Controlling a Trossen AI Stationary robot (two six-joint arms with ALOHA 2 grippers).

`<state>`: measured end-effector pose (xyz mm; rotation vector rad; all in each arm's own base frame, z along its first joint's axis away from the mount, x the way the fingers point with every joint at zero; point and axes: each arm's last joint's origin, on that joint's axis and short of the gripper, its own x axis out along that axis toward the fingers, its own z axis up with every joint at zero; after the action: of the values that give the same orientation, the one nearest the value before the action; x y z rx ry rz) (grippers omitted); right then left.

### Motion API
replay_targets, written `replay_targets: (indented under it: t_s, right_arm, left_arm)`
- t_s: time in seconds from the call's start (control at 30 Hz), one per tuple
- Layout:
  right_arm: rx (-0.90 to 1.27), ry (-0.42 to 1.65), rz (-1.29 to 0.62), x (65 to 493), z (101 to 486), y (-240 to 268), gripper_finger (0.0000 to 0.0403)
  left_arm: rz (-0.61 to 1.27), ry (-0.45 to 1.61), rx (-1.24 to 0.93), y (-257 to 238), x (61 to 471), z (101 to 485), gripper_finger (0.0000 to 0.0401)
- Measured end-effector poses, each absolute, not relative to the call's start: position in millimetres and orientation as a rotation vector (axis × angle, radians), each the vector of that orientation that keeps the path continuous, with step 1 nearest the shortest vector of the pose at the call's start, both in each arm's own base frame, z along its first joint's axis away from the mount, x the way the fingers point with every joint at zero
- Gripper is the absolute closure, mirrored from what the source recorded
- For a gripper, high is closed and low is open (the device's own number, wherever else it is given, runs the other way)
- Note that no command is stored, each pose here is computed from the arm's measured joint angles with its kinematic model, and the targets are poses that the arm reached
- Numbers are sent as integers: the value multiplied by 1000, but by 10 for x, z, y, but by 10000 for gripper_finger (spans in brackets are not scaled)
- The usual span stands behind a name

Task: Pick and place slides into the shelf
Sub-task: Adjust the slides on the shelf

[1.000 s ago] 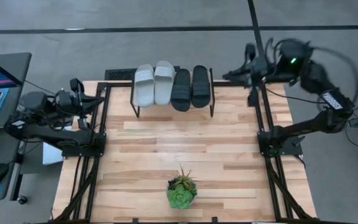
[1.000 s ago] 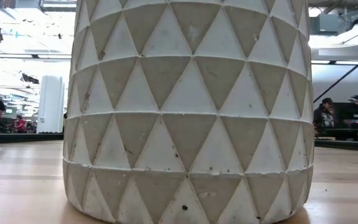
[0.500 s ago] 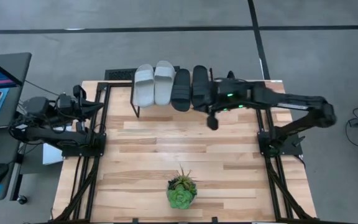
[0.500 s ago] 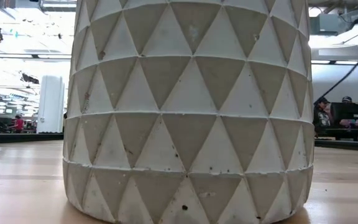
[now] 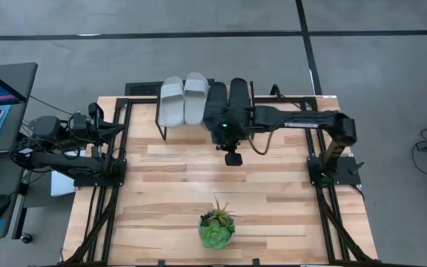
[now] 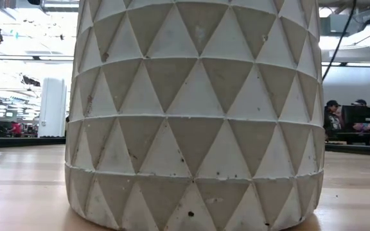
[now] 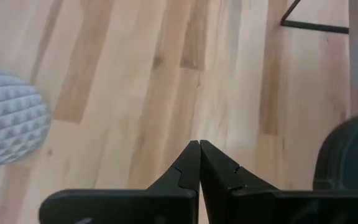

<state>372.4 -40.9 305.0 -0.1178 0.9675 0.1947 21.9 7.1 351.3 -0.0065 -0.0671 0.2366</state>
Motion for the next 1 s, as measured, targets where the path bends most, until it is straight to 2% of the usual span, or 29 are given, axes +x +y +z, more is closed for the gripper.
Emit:
replay_targets:
  t_s: [0.3, 1.0]
  right_arm:
    - [-121, 1022, 172, 3915, 2845, -643, 403]
    - [-136, 1043, 48, 3840, 2837, -1027, 403]
  left_arm:
    - [236, -64, -5, 71, 219, 3509, 401]
    - [236, -62, -1, 71, 219, 3509, 401]
